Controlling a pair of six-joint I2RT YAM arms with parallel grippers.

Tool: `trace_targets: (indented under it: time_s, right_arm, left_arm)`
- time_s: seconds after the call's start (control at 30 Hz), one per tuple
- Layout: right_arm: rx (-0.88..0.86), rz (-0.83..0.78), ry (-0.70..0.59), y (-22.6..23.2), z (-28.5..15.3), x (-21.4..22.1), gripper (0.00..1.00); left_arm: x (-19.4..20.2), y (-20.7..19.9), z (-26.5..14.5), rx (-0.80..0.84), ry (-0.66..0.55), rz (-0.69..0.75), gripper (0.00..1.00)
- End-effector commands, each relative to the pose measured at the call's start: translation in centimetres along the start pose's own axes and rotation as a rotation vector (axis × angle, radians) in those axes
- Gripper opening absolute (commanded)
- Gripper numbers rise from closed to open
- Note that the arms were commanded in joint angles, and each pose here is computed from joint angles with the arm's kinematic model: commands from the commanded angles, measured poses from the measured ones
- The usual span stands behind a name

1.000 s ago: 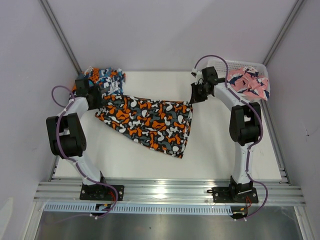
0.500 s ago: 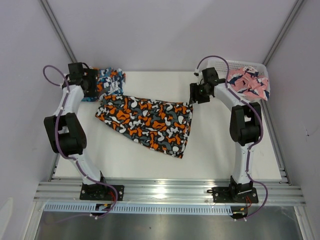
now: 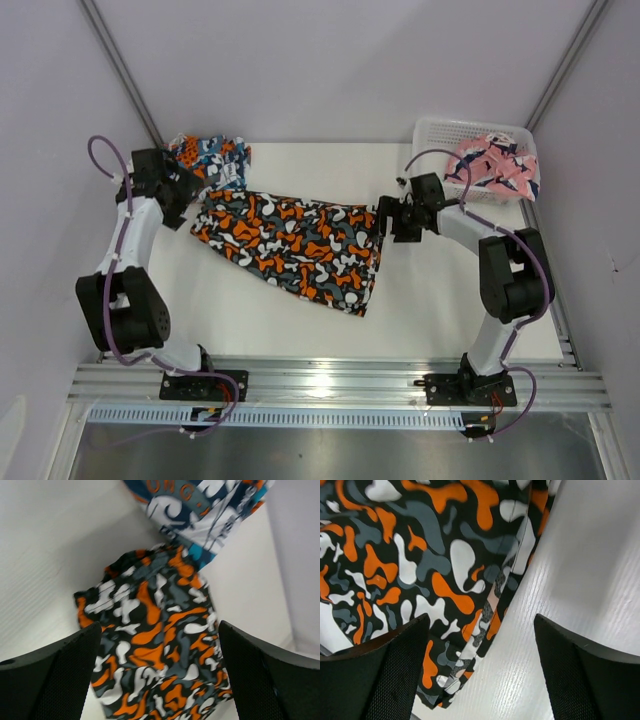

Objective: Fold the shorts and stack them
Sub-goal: Fold the shorts

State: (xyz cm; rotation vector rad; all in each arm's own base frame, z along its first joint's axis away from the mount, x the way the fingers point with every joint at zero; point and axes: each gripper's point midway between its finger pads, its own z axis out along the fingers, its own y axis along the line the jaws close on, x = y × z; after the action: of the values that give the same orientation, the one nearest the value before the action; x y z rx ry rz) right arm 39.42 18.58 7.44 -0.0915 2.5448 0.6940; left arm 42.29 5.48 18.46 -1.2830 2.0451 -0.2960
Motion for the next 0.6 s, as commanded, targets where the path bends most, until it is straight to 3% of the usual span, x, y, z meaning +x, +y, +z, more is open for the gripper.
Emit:
trace_targets:
  time_s: [0.0, 0.27, 0.57]
  right_arm:
    - [-0.08, 0.036, -0.091, 1.6, 0.4, -0.8, 0.86]
    - [-0.057, 0.084, -0.096, 0.3, 2.5, -0.5, 0.86]
    - [0.056, 0.115, -0.159, -2.4, 4.1, -2.6, 0.85]
  left_arm:
    - [1.0, 1.6, -0.9, 0.026, -0.023, 0.104, 0.99]
    - [3.8, 5.6, -0.2, -0.024, -0.033, 0.122, 0.99]
    - [3.4, 4.9, -2.7, 0.04, -0.128, 0.093, 0.99]
